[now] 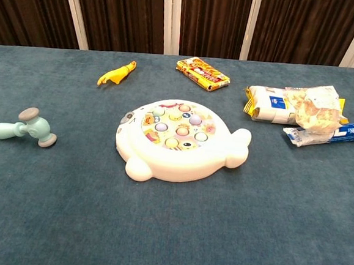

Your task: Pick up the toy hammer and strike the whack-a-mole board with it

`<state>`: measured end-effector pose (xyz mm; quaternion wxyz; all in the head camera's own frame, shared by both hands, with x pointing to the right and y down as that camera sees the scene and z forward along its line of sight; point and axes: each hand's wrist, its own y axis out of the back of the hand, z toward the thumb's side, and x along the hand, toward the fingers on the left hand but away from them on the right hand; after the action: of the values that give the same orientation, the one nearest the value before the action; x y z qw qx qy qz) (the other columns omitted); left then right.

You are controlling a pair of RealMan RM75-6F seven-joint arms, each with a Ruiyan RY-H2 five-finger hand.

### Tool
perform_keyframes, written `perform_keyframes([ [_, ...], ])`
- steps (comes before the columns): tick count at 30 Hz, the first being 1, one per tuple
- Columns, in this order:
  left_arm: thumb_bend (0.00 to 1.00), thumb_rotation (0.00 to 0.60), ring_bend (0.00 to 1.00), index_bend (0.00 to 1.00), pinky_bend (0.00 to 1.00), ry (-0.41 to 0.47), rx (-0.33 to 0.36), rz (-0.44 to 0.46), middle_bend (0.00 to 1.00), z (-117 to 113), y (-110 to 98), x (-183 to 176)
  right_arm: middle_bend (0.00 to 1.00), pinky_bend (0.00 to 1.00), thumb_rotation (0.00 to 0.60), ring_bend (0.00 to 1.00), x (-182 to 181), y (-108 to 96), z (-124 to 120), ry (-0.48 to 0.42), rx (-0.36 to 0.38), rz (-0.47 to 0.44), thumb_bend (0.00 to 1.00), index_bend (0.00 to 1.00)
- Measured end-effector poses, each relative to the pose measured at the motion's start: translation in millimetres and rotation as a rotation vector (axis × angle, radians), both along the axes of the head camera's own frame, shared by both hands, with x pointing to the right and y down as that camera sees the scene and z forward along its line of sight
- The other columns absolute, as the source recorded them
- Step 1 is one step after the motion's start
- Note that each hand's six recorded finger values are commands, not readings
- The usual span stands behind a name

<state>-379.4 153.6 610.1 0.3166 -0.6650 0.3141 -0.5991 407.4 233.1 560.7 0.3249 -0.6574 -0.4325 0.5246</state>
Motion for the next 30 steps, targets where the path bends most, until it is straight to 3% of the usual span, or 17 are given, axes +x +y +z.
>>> perform_keyframes([
  [5, 0.3, 0.6, 0.01, 0.4, 0.09, -0.032, -0.057, 0.004, 0.21, 18.4, -18.8, 15.9, 0.0, 0.0, 0.6, 0.0, 3.0, -0.7, 1.2, -0.002, -0.006, 0.018, 0.23, 0.0],
  [14, 0.41, 0.6, 0.01, 0.45, 0.09, -0.075, -0.121, 0.011, 0.22, 52.7, -34.0, 41.1, 0.0, 0.0, 0.6, 0.0, 5.5, -1.8, 2.8, -0.013, -0.019, 0.039, 0.23, 0.0],
  [30, 0.46, 0.6, 0.01, 0.47, 0.09, -0.113, -0.153, 0.041, 0.23, 73.7, -38.3, 58.0, 0.0, 0.0, 0.6, 0.0, 5.1, -2.3, 2.8, -0.02, -0.019, 0.047, 0.23, 0.0],
])
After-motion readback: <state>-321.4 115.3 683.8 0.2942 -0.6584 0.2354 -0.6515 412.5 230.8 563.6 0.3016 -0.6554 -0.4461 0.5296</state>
